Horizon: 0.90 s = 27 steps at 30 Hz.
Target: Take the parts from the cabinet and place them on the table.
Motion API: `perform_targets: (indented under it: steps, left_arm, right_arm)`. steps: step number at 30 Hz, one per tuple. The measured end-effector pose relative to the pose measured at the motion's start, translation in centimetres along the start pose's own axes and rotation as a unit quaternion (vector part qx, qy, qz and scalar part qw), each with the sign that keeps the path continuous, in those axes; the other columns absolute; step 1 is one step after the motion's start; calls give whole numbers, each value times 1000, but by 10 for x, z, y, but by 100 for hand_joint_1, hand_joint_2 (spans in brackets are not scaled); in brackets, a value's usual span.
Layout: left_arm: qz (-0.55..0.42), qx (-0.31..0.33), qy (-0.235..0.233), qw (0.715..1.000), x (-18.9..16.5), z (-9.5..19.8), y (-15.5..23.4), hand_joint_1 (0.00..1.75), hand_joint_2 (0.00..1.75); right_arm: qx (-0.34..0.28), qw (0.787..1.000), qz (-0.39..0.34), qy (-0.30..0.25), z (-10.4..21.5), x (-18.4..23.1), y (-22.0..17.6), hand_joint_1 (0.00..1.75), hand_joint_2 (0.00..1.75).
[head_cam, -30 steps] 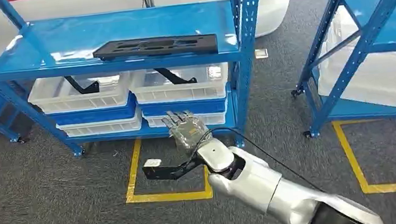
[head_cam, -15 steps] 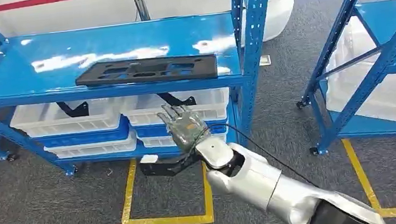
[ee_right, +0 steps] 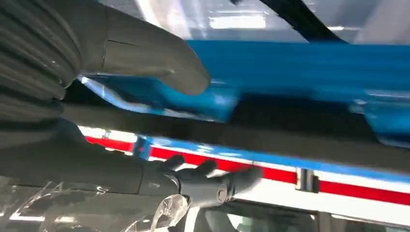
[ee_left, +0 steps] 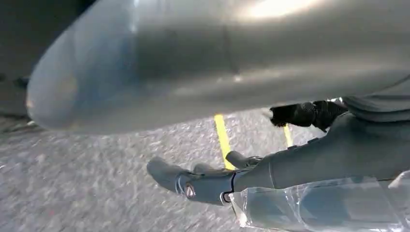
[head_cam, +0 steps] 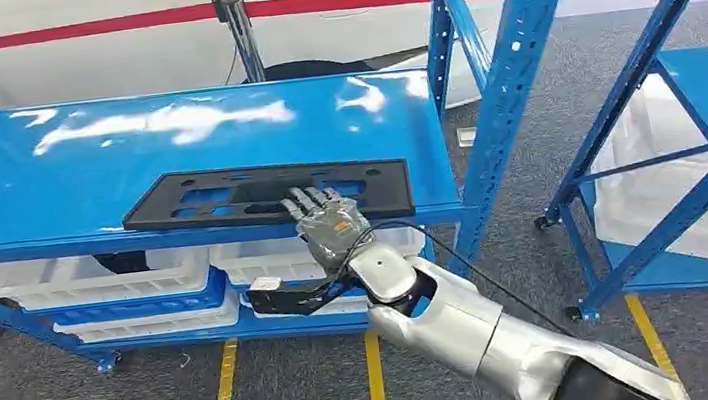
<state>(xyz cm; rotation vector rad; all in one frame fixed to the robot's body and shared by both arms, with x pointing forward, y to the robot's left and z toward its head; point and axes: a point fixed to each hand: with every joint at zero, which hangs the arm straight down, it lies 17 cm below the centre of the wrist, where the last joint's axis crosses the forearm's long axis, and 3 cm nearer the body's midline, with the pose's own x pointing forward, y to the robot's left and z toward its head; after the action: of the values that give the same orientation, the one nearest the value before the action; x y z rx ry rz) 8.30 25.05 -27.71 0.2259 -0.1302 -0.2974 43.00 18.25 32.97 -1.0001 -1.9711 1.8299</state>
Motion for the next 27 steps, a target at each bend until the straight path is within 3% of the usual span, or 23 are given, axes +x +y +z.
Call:
perform_targets:
  steps: [27]
  left_arm:
    - [8,-4,-12,1000,12,1,-1,0,0]
  right_arm:
    - [4,1000,0,-15,1,9,-5,0,175]
